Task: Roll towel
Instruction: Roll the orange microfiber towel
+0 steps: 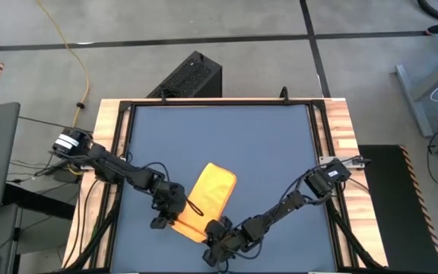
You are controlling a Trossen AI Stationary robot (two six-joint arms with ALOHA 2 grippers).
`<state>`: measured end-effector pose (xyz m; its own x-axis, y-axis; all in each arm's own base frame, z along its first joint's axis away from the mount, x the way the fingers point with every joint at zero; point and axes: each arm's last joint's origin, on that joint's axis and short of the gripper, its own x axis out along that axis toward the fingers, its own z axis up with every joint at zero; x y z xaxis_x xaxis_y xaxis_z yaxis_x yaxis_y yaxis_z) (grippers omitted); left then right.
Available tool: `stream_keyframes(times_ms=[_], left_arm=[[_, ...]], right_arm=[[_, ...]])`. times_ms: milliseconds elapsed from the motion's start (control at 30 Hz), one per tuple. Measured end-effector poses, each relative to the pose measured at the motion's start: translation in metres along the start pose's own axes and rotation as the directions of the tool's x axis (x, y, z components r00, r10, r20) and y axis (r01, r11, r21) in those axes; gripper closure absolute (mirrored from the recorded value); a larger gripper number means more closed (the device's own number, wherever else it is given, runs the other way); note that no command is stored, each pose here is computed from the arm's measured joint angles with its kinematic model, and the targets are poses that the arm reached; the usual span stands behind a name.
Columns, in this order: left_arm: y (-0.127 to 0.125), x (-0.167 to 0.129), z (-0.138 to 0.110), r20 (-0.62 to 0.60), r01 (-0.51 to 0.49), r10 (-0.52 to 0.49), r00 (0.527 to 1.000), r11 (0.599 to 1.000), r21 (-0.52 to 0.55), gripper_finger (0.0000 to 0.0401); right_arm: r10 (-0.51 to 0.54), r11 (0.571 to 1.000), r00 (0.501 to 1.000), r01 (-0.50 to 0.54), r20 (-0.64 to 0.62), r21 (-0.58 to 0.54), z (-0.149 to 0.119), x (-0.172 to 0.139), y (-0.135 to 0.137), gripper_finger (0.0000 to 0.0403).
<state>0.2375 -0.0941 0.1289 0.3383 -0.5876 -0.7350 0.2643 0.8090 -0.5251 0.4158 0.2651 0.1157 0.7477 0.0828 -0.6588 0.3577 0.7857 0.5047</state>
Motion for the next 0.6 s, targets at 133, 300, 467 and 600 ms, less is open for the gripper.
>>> stream_keyframes(times_ms=[133, 300, 467, 600], left_arm=[[-0.009, -0.008, 0.003, 0.049, -0.016, 0.011, 0.999, 0.994, 0.105, 0.0335], [-0.041, -0.016, -0.003, 0.111, -0.066, 0.029, 0.993, 0.937, 0.344, 0.0352], [-0.069, -0.011, -0.016, 0.215, -0.138, 0.028, 0.976, 0.845, 0.516, 0.0363], [-0.082, -0.001, -0.025, 0.316, -0.252, 0.061, 0.947, 0.750, 0.612, 0.0359]], right_arm=[[0.004, 0.996, 1.000, -0.002, -0.020, 0.094, -0.004, -0.001, 0.001, 0.0381], [-0.003, 0.992, 1.000, 0.006, -0.024, 0.127, -0.004, -0.001, 0.000, 0.0376], [-0.008, 0.991, 1.000, 0.011, -0.026, 0.130, -0.004, -0.001, 0.000, 0.0378], [-0.010, 0.990, 1.000, 0.014, -0.025, 0.142, -0.001, 0.000, -0.002, 0.0373]])
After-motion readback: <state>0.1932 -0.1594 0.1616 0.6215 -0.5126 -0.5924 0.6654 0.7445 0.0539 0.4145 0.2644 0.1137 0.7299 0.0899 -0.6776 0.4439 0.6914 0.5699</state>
